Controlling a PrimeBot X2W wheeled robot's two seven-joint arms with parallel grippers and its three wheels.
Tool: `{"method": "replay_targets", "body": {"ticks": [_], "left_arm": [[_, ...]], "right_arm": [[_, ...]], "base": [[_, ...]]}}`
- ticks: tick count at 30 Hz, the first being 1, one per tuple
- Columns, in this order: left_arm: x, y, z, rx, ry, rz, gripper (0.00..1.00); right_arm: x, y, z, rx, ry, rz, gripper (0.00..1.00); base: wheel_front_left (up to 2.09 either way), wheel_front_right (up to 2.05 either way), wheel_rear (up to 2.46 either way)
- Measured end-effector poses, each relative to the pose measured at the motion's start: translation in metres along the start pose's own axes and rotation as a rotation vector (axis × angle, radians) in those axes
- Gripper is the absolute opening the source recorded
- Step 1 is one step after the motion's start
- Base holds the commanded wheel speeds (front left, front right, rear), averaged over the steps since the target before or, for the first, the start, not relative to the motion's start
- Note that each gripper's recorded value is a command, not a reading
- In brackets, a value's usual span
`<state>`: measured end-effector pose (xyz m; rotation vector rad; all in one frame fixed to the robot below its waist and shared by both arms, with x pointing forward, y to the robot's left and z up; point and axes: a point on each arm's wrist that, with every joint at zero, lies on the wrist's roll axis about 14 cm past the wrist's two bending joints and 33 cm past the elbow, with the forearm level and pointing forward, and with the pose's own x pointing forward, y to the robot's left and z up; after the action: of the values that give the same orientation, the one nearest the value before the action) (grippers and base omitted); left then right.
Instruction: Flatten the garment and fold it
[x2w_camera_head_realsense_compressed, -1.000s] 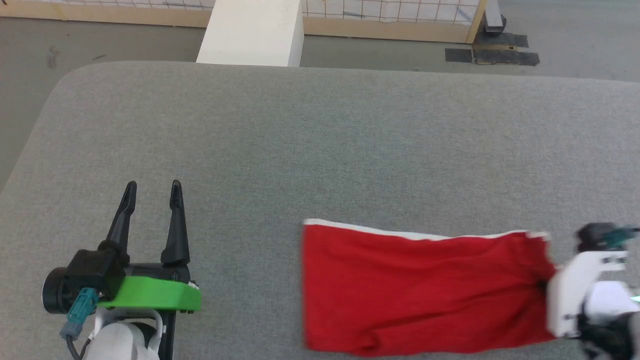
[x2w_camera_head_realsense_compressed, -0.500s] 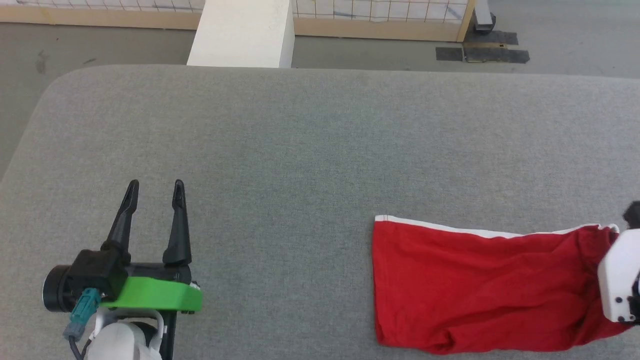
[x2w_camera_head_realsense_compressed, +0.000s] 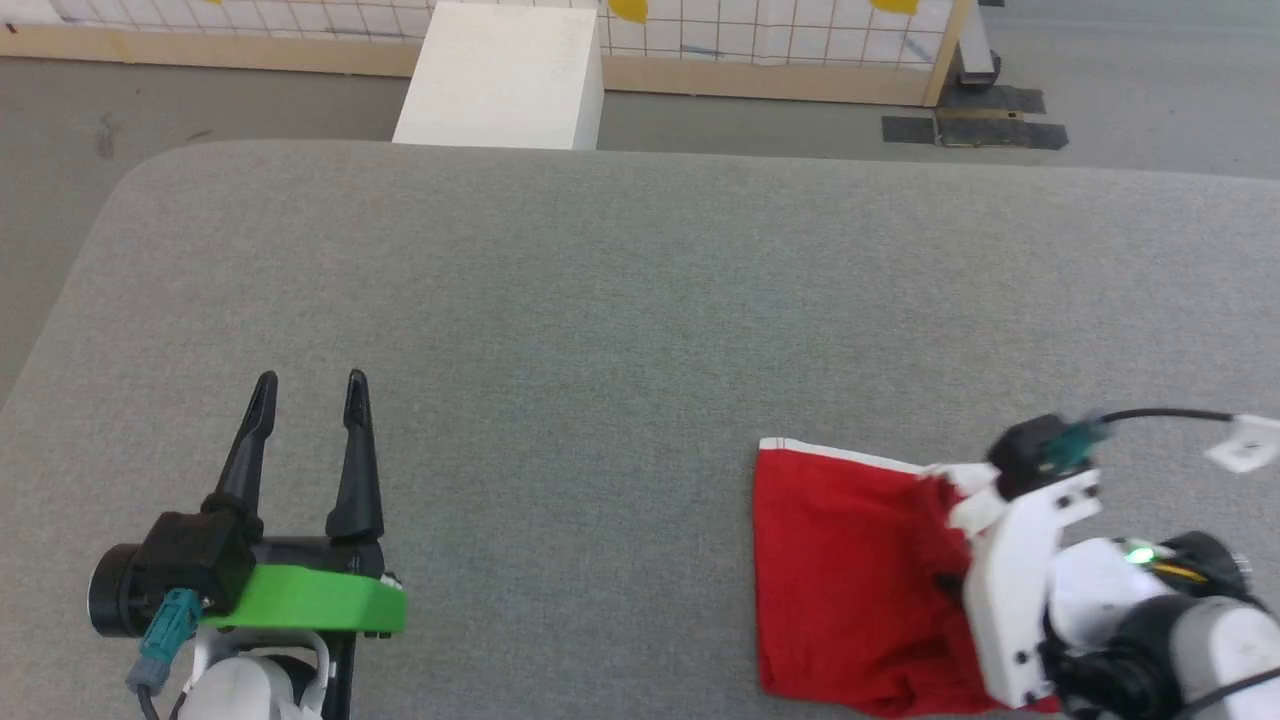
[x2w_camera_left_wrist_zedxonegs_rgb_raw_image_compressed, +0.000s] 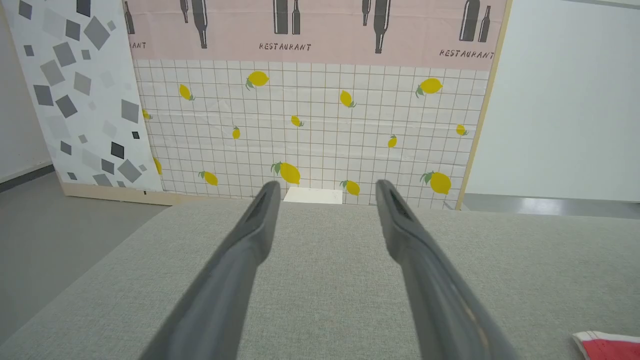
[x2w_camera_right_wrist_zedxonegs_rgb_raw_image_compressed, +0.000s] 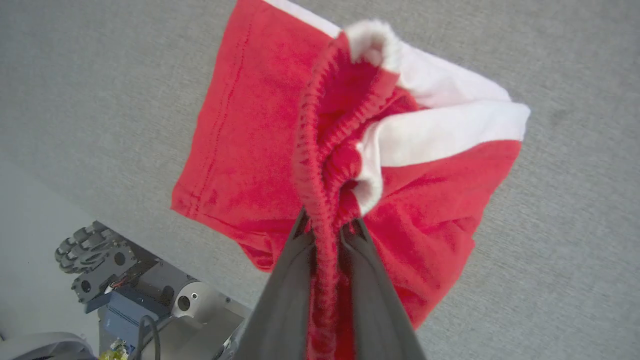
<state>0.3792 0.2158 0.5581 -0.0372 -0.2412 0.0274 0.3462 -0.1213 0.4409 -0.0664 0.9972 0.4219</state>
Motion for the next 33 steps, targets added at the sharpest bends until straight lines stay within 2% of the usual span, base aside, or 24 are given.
{"method": "replay_targets", "body": {"ticks": [5, 10, 11, 12, 13, 14, 19, 24, 28, 31, 33], "left_arm": [[-0.003, 0.006, -0.001, 0.002, 0.007, 0.015, 1.0], [-0.007, 0.012, -0.003, 0.009, 0.017, 0.031, 1.0], [-0.008, 0.013, -0.003, 0.009, 0.018, 0.03, 1.0], [-0.008, 0.013, -0.003, 0.009, 0.018, 0.032, 1.0], [-0.009, 0.014, -0.003, 0.009, 0.018, 0.035, 1.0], [-0.01, 0.014, -0.003, 0.009, 0.018, 0.037, 1.0], [-0.01, 0.013, -0.001, 0.009, 0.013, 0.032, 1.0], [-0.006, 0.008, 0.001, 0.006, 0.004, 0.015, 1.0], [-0.003, 0.004, 0.003, 0.005, -0.005, 0.002, 1.0], [-0.001, 0.002, 0.003, 0.003, -0.009, -0.004, 1.0], [0.0, -0.001, 0.002, 0.001, -0.007, -0.012, 1.0]], "right_arm": [[0.024, 0.037, 0.006, -0.039, 0.006, 0.088, 0.0], [0.047, 0.05, 0.008, -0.066, 0.026, 0.1, 0.0], [0.051, 0.052, 0.006, -0.073, 0.035, 0.103, 0.05], [0.054, 0.056, 0.003, -0.076, 0.045, 0.113, 0.32], [0.057, 0.062, 0.001, -0.087, 0.049, 0.123, 0.42], [0.058, 0.065, 0.001, -0.095, 0.05, 0.13, 1.0], [0.055, 0.078, 0.015, -0.125, -0.007, 0.156, 1.0], [0.028, 0.066, 0.055, -0.092, -0.199, 0.137, 1.0], [-0.004, 0.016, 0.083, -0.009, -0.377, -0.002, 1.0], [-0.012, -0.023, 0.06, 0.036, -0.355, -0.13, 1.0], [-0.009, -0.037, 0.036, 0.066, -0.306, -0.176, 1.0]], "base": [[0.0, 0.0, 0.0], [0.0, 0.0, 0.0], [0.0, 0.0, 0.0], [0.0, 0.0, 0.0], [0.0, 0.0, 0.0], [0.0, 0.0, 0.0], [0.0, 0.0, 0.0], [0.0, 0.0, 0.0], [0.0, 0.0, 0.0], [0.0, 0.0, 0.0], [0.0, 0.0, 0.0]]}}
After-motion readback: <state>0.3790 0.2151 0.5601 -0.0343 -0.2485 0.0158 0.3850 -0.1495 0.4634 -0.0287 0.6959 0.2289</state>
